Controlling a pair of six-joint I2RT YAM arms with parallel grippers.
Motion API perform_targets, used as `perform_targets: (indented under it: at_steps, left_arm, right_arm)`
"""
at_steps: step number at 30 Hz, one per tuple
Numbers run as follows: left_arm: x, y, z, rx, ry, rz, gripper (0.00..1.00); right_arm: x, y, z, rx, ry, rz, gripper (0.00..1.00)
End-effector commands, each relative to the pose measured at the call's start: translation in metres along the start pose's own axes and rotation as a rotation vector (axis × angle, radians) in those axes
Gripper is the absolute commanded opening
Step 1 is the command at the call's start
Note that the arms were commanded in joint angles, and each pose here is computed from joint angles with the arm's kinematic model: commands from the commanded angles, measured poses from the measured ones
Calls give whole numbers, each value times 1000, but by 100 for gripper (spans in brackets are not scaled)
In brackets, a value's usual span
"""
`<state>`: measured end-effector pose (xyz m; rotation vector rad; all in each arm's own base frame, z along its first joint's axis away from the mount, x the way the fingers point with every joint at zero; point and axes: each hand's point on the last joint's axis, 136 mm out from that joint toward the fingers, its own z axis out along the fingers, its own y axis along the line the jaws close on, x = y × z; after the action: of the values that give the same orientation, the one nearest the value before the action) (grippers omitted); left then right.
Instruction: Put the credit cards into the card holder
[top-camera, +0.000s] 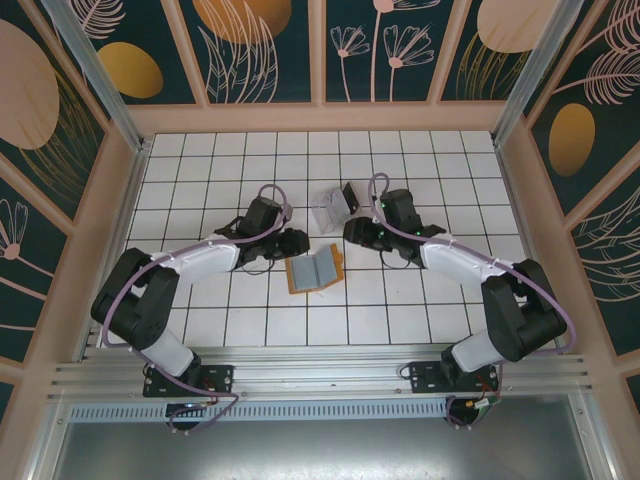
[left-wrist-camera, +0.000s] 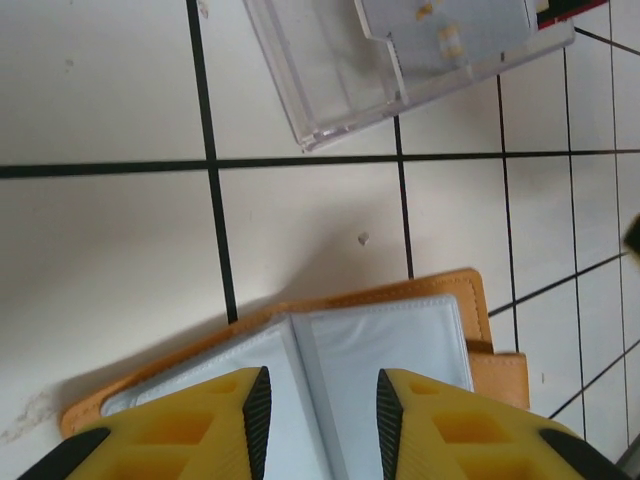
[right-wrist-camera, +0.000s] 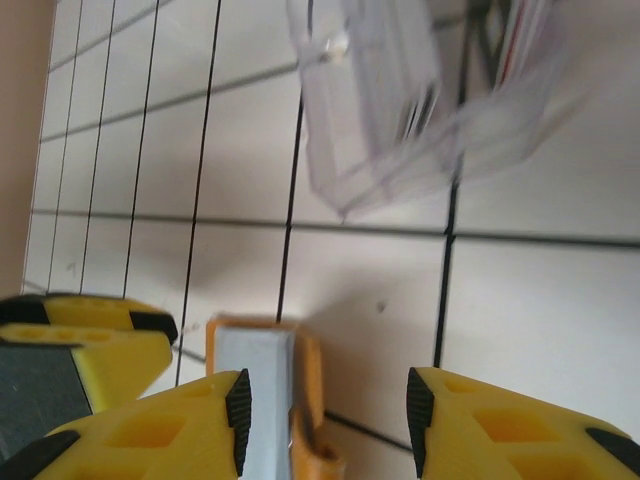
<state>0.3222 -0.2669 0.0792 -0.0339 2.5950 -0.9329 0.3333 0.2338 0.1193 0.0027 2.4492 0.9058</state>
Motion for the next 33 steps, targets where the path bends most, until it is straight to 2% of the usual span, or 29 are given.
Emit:
perform_targets:
  at_steps: [1, 6, 13, 17, 25, 33]
  left_arm:
    - [-23, -17, 7, 33, -46, 33, 37]
    - [-47, -27, 25, 44, -82, 39, 37]
    - [-79, -26, 54, 16, -144, 37, 38]
    - [-83, -21, 67, 19, -158, 12, 38]
    - [-87, -19, 70, 40, -196, -23, 38]
    - [-80, -9, 85, 29, -171, -41, 38]
  right_arm:
    - [-48, -14, -4, 105, -108, -81, 48]
    - [-83, -33, 4, 183, -143, -113, 48]
    - [-106, -48, 37, 226, -87, -139, 49]
    - [-111, -45, 49, 211, -66, -153, 49]
    - [-109, -45, 57, 223, -47, -172, 49]
    - [-103, -48, 74, 282, -6, -219, 49]
